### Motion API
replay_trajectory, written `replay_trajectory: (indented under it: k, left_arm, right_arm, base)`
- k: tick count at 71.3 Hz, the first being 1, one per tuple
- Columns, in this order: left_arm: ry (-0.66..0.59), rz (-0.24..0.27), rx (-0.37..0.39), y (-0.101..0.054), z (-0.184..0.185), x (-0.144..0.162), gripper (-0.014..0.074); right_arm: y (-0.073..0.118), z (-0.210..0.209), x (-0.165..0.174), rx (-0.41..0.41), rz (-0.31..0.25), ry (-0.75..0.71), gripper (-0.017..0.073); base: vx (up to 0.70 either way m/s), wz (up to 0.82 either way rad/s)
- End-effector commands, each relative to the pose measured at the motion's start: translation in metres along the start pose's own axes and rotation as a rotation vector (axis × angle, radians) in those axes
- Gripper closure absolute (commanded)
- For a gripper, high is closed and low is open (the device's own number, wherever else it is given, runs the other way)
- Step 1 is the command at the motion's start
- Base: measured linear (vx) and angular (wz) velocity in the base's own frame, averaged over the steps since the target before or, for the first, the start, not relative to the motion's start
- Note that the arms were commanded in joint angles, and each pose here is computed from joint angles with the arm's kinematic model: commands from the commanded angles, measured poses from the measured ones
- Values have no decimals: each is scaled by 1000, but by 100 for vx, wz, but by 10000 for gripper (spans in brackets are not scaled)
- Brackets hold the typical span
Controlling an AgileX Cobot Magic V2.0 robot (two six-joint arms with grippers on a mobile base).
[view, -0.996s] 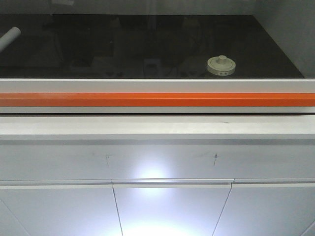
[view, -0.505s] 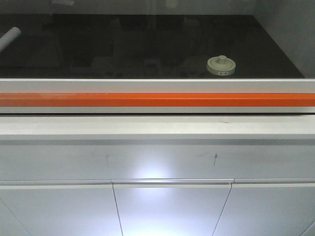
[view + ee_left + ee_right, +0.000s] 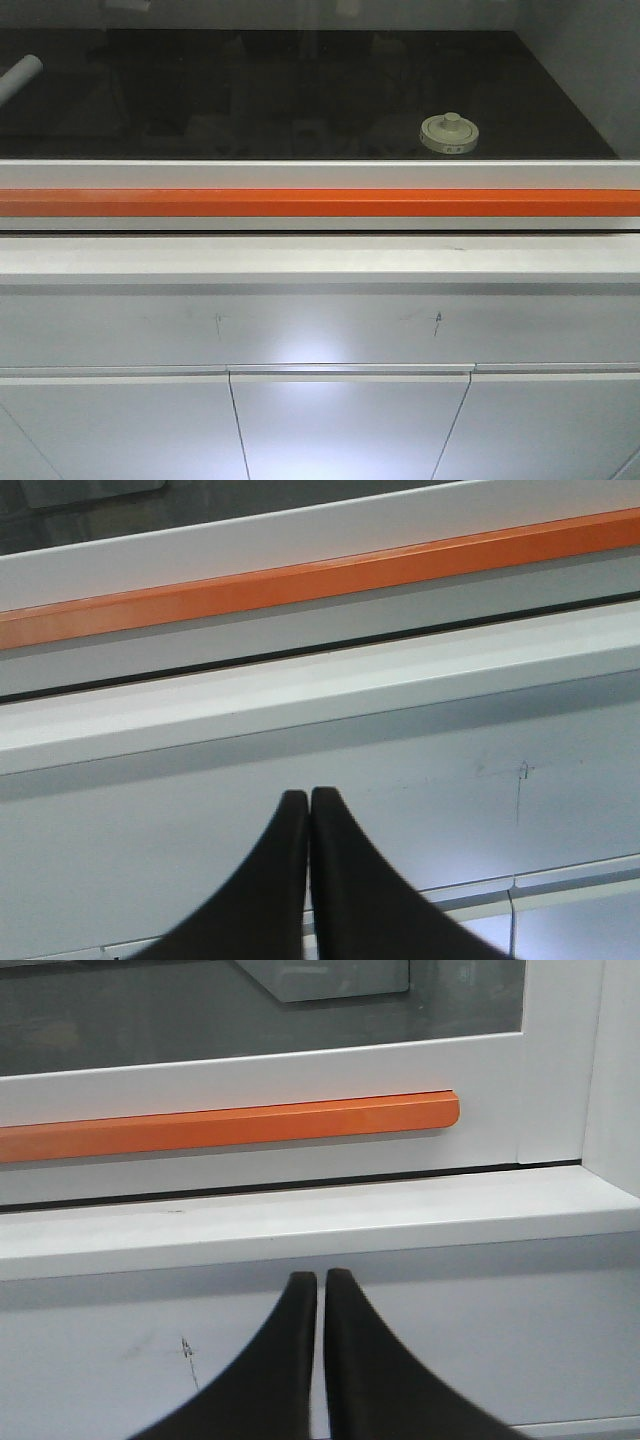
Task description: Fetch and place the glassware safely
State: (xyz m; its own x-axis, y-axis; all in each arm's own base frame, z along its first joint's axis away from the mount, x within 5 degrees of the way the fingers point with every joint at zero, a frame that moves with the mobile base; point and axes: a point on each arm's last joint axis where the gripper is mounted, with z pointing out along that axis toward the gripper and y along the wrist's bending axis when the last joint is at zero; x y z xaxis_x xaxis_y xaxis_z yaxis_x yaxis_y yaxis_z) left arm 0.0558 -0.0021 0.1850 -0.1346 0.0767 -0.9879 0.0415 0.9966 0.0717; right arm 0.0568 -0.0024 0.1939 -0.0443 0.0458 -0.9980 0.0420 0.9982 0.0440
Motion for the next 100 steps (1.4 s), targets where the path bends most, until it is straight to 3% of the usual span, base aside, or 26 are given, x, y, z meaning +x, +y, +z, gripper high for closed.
replay_trajectory:
  k: [1,20,35,47,58,70,80,87,100]
  left_arm:
    - [-61,-14,-2,0,1,1,601]
    - [-85,-14,-5,0,1,-1,601]
    - [-250,-20,-24,2,-2,-15,601]
    - [-533,-132,-23,6,-17,-55,601]
    - [-617,-166,-10,10,-35,-111,601]
    - [-634,-167,-6,15,-36,-189,601]
    - [-643,-156,-9,19,-19,-244,601]
    - [-602,-160,-8,20,3,-257,601]
    - [-440,-162,-8,19,45,-245,601]
  right_arm:
    - [0,0,-1,2,-19,-70,560]
    - [0,0,-2,2,-37,-78,560]
    - [1,-2,-14,-8,-37,-209,560]
    - [3,-11,-45,-25,-38,-435,560]
    - [6,-28,-99,-24,-38,-538,560]
    - [8,-35,-169,-22,-38,-587,560]
    - [10,-12,-209,-17,-38,-516,560]
    - [10,14,-220,-14,-38,-438,560]
    - [10,59,-214,-11,-37,-310,560]
  base:
    - [0,0]
    - [0,0]
    - [0,0]
    - [0,0]
    - [0,0]
    - [0,0]
    - [0,0]
    - [0,0]
    - [0,0]
